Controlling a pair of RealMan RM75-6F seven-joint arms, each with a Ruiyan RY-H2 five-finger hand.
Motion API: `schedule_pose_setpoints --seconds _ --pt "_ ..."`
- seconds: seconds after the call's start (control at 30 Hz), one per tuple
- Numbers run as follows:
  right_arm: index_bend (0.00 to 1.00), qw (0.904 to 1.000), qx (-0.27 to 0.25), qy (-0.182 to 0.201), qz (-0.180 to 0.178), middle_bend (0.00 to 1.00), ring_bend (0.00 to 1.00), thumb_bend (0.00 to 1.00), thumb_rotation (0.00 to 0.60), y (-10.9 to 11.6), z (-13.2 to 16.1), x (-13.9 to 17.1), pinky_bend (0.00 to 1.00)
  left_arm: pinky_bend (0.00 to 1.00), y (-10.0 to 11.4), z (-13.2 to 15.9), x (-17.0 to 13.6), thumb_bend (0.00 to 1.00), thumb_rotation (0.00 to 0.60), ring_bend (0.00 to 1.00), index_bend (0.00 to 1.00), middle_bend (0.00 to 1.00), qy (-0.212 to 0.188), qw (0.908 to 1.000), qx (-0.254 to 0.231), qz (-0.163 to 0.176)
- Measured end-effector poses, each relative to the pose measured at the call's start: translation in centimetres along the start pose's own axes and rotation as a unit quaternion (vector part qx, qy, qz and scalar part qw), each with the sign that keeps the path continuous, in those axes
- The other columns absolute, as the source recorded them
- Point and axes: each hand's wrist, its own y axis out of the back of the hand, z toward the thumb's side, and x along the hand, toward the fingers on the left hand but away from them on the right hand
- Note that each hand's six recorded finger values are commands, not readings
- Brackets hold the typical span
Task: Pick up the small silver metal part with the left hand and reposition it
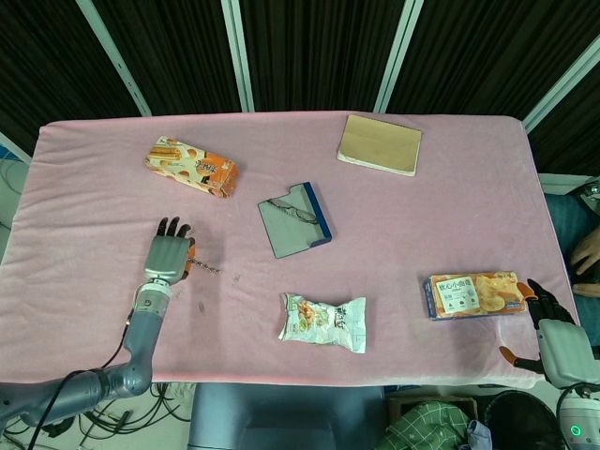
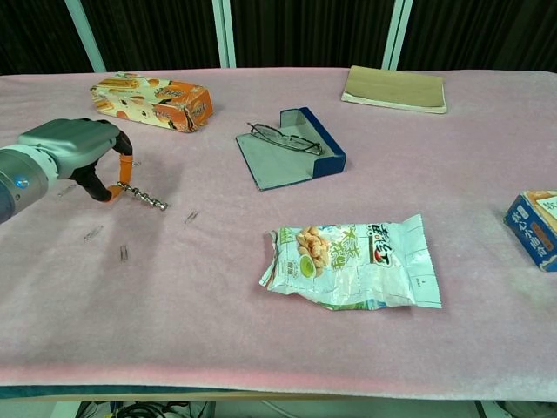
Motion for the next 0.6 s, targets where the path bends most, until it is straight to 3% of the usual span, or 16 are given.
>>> schedule_pose_setpoints --seconds 0.6 --pt "0.0 1.0 -0.003 -0.002 0.002 0.0 0.06 0.09 0.6 -0.1 0.0 0.0 0.18 0.0 2.8 -2.6 -0.5 0.43 0.6 0.0 0.57 0.18 -0.003 0.9994 0.022 0.028"
